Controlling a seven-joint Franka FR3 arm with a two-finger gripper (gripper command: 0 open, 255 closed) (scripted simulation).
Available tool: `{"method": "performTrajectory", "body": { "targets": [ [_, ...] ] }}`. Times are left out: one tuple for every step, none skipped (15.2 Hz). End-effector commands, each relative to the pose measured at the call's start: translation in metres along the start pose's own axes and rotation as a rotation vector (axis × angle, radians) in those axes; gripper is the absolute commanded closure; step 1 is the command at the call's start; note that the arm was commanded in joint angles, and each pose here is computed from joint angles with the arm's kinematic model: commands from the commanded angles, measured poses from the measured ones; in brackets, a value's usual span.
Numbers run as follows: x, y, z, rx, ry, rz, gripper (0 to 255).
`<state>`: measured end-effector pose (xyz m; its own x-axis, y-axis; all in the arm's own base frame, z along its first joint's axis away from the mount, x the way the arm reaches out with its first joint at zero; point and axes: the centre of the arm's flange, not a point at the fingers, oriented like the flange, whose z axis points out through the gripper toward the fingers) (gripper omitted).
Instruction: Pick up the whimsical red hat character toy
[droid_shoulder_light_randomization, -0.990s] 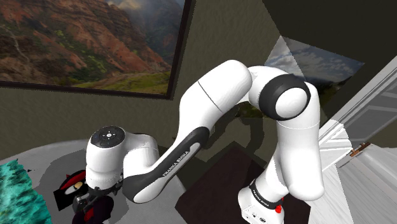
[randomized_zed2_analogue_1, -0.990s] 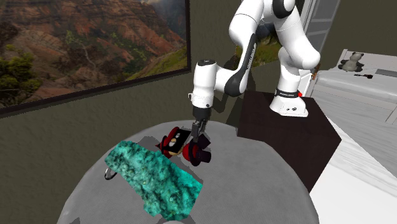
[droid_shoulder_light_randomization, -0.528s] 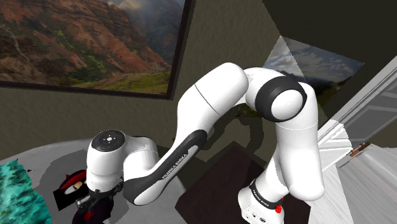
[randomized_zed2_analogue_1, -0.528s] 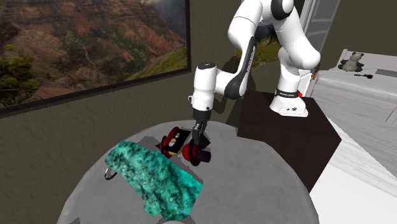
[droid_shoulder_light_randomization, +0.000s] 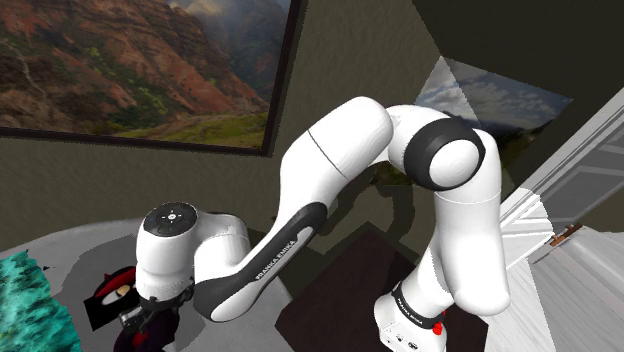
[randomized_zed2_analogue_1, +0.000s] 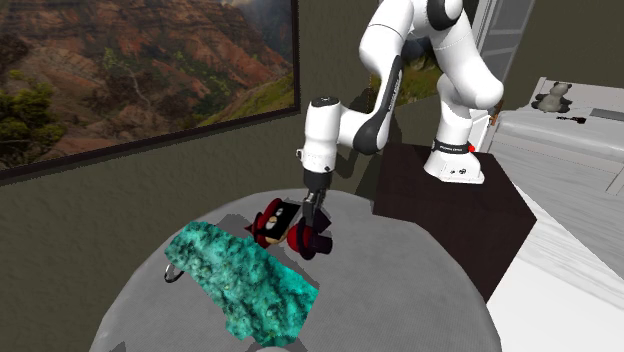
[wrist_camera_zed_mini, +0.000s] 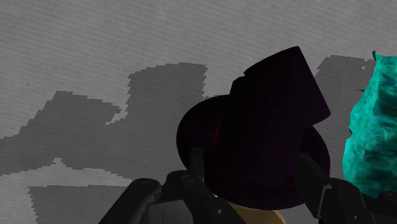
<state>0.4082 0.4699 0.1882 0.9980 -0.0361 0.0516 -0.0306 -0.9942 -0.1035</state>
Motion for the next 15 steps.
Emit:
{"method": "performTrajectory", "body": {
  "targets": [
    [0.001, -0.001, -0.01, 0.002, 0.001, 0.0, 255],
    [0.001, -0.002, -0.015, 0.002, 0.001, 0.0, 255],
    [0.002, -0.002, -0.02, 0.002, 0.001, 0.0, 255],
    [0.002, -0.003, -0.026, 0.002, 0.001, 0.0, 255],
    [0.002, -0.003, -0.031, 0.002, 0.001, 0.0, 255],
    [0.002, -0.004, -0.036, 0.002, 0.001, 0.0, 255],
    [0.003, -0.005, -0.041, 0.002, 0.001, 0.0, 255],
    [0.003, -0.005, -0.047, 0.002, 0.001, 0.0, 255],
    [0.003, -0.006, -0.052, 0.002, 0.001, 0.0, 255],
    [0.003, -0.006, -0.057, 0.002, 0.001, 0.0, 255],
    [0.004, -0.007, -0.062, 0.002, 0.001, 0.0, 255],
    [0.004, -0.007, -0.068, 0.002, 0.001, 0.0, 255],
    [0.004, -0.008, -0.073, 0.002, 0.001, 0.0, 255],
    [0.004, -0.008, -0.074, 0.002, 0.001, 0.0, 255],
    [0.004, -0.008, -0.074, 0.002, 0.001, 0.0, 255]
  ]
}}
